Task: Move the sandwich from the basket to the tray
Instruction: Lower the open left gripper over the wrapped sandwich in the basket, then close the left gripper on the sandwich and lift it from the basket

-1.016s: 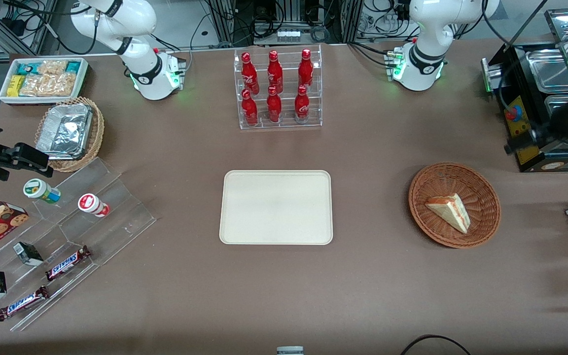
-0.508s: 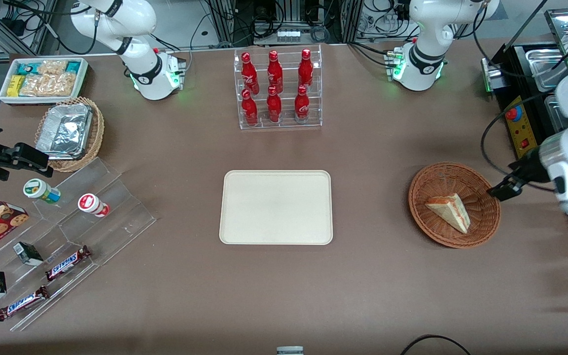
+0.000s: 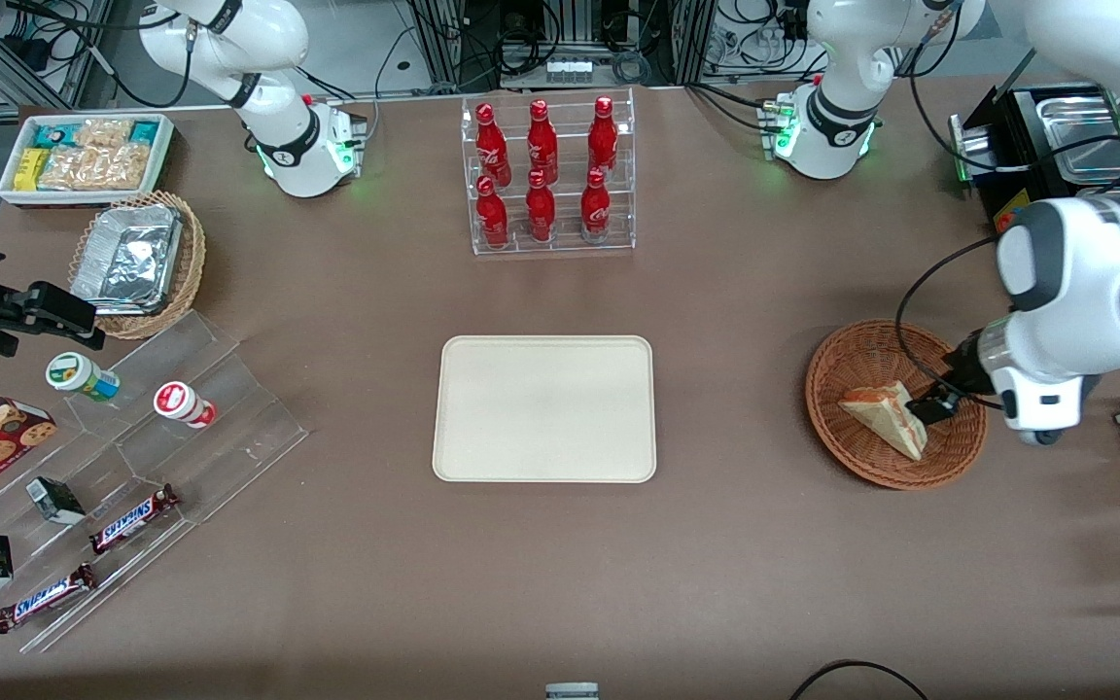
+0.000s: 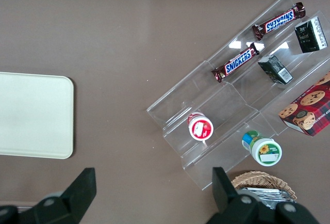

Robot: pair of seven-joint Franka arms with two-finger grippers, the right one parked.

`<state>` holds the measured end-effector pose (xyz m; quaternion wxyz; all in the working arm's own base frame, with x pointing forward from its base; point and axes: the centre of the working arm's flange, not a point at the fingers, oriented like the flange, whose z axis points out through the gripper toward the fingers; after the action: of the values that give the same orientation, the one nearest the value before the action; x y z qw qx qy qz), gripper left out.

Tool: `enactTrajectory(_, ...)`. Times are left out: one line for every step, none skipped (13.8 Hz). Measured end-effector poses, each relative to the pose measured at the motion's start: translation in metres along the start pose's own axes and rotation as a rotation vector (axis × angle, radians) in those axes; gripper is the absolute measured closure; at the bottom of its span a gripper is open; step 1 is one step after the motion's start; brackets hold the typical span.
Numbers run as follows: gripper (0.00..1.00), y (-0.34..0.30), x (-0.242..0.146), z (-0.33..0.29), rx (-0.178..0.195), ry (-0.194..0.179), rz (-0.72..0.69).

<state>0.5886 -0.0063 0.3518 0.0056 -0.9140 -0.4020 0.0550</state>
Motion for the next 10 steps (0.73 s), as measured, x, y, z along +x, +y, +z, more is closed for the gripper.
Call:
enactTrajectory(0.00,-0.002,-0.002,0.013,-0.005,0.007,-0.003)
enactTrajectory(0.00,-0.005,-0.004,0.024,-0.009,0.014,-0.004)
enactTrajectory(0.00,-0.008,-0.006,0.033,-0.008,0.021,-0.001)
enactTrajectory(0.00,-0.010,-0.007,0.041,-0.006,0.030,0.003)
enactTrajectory(0.00,-0.011,-0.007,0.047,-0.008,0.038,0.005)
enactTrajectory(0.00,-0.012,-0.007,0.053,-0.011,0.043,0.005)
enactTrajectory(0.00,-0.013,-0.008,0.060,-0.014,0.046,0.005)
enactTrajectory(0.00,-0.014,-0.008,0.065,-0.016,0.049,0.005)
enactTrajectory(0.00,-0.014,-0.008,0.070,-0.020,0.054,0.003)
enactTrajectory(0.00,-0.014,-0.007,0.075,-0.023,0.057,-0.001)
